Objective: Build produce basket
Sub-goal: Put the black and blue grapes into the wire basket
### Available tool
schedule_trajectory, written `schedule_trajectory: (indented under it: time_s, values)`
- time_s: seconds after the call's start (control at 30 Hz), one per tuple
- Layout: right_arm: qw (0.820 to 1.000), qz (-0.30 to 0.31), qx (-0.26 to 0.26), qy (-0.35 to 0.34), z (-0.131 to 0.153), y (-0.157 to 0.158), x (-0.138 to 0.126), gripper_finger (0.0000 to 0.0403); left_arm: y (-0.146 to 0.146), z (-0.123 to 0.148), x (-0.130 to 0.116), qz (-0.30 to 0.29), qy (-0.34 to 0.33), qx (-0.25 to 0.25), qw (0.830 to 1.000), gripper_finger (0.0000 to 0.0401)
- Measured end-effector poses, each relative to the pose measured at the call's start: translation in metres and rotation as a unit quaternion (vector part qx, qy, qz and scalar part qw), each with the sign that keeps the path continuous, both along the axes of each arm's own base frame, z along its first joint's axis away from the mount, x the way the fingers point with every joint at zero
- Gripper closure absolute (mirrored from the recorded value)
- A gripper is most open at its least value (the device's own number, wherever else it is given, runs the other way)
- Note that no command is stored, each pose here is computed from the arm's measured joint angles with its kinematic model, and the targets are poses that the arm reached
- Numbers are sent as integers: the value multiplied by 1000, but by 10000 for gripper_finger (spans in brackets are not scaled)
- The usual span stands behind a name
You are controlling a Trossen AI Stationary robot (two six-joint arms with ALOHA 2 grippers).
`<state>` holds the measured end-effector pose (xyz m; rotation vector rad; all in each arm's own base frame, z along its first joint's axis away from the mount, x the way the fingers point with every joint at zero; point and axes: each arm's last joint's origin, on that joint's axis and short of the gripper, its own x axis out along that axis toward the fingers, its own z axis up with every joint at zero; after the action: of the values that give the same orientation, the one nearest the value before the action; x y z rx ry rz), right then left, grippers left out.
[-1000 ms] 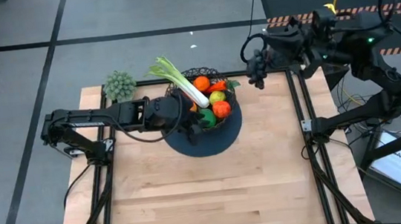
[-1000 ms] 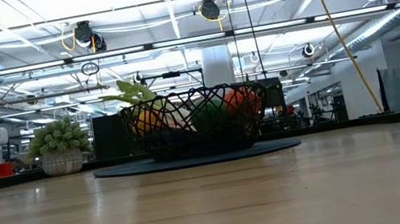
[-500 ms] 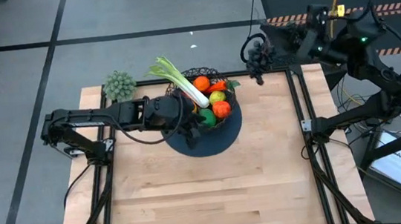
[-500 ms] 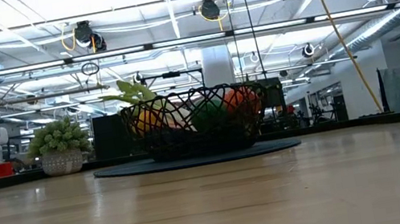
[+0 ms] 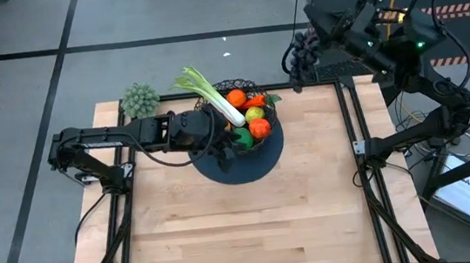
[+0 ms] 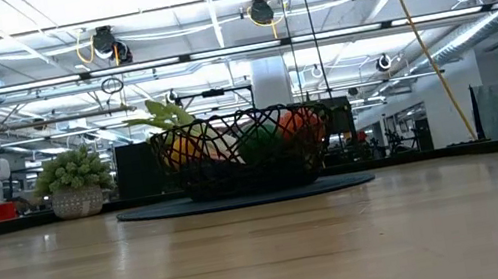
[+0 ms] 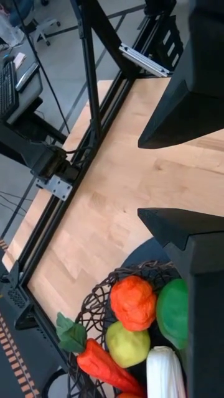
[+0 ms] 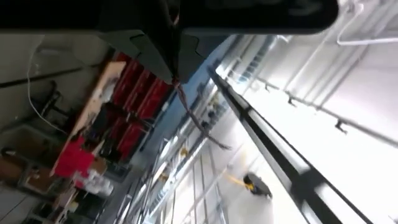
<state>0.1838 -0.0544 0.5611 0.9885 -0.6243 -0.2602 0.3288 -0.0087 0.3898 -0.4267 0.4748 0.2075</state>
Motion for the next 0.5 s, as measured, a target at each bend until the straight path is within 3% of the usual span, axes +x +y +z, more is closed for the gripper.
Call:
schedule_trajectory:
  time_s: [0.5]
  values:
    - [995, -50, 27, -79, 7, -5, 6, 401, 0, 0, 0, -2, 1, 3, 1000, 235]
